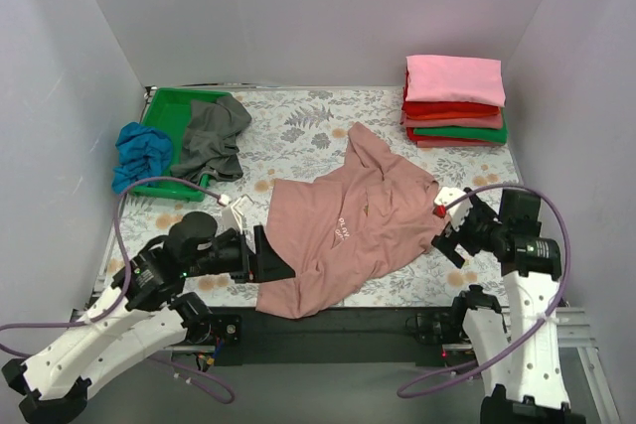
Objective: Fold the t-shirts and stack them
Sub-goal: Flatten the tshirt out
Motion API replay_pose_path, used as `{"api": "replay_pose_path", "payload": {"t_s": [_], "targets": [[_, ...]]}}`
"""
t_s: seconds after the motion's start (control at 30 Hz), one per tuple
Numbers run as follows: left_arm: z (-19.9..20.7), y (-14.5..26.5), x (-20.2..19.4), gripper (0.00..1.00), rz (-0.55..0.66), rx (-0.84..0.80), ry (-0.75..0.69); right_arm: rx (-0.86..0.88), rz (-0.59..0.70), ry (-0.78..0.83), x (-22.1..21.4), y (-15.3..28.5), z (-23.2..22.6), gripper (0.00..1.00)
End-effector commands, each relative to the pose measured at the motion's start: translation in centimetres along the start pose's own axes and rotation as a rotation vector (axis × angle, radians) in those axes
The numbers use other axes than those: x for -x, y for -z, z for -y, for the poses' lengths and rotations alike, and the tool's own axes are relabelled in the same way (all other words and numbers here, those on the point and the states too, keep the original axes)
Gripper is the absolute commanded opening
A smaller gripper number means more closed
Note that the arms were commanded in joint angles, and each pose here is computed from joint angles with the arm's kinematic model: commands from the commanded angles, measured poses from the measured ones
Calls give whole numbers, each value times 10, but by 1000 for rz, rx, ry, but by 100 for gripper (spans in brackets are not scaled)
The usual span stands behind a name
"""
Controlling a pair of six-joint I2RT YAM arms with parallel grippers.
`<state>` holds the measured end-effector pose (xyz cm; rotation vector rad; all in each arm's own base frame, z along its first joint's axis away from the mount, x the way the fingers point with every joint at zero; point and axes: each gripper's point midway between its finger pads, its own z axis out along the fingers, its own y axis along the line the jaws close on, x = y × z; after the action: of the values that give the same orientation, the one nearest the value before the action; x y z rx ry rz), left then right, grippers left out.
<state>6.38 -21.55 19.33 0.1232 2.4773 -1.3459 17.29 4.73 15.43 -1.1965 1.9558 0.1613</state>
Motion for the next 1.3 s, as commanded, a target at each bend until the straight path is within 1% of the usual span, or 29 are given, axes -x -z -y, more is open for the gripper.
{"api": "replay_pose_path", "payload": {"t_s": [0.0,0.03,0.1,0.13,0.17,0.2,0.23,0.27,0.3,0.33,0.37,0.4,0.43,0.47,0.5,0.6,0.73,0.87,0.9,0.93,0.97,1.0,1.07,1.1,1.17,1.2,1.23,1.27], "targets": [[15,15,20,73,81,27,-21,38,28,-59,16,-7,17,98],[8,12,26,73,110,67,-12,112,17,-119,15,-18,17,99],[-5,0,34,73,126,129,6,198,96,-162,38,-25,21,98],[-12,-4,42,73,162,168,14,278,94,-238,38,-38,21,98],[-16,-9,46,73,177,187,17,326,131,-274,48,-43,22,98],[-18,-16,55,73,200,194,13,351,138,-308,54,-48,28,93],[-23,-19,63,73,237,219,7,393,134,-328,63,-61,40,90],[-26,-22,68,73,258,231,6,399,111,-384,67,-68,47,88],[-24,-26,76,73,283,223,-4,394,96,-404,70,-77,55,84],[-25,-30,79,73,290,232,-11,420,49,-435,68,-97,56,82],[-27,-31,84,73,306,243,-13,343,19,-456,70,-107,79,81],[-23,-33,87,73,314,233,-19,355,-7,-434,78,-120,74,78],[-26,-33,93,73,338,251,-22,353,-57,-465,70,-138,77,78],[-27,-33,95,73,351,258,-19,300,-95,-455,69,-147,89,78],[-27,-32,96,73,356,258,-20,279,-109,-467,70,-157,94,77],[-32,-27,95,73,375,272,-5,262,-204,-463,60,-195,90,76],[-38,-17,90,74,405,277,20,254,-256,-458,53,-218,84,75],[-40,-7,89,76,441,268,34,250,-295,-458,47,-232,79,67],[-40,-4,89,76,453,267,34,254,-302,-458,47,-236,78,59],[-41,-3,90,77,458,268,34,247,-308,-463,46,-237,79,53],[-40,-1,90,77,461,269,34,250,-305,-462,47,-238,79,45],[-39,0,91,77,463,269,32,247,-299,-458,50,-236,80,30],[-38,1,91,77,463,271,31,246,-288,-438,51,-230,79,17],[-37,1,91,77,462,268,31,233,-263,-422,59,-220,82,7],[-38,0,90,76,459,264,30,230,-274,-396,52,-207,76,1],[-37,1,91,77,464,260,30,209,-247,-372,59,-192,78,1],[-36,1,90,77,465,256,27,214,-265,-364,49,-183,70,1],[-35,3,91,77,468,251,24,224,-285,-322,42,-171,66,1]]}}
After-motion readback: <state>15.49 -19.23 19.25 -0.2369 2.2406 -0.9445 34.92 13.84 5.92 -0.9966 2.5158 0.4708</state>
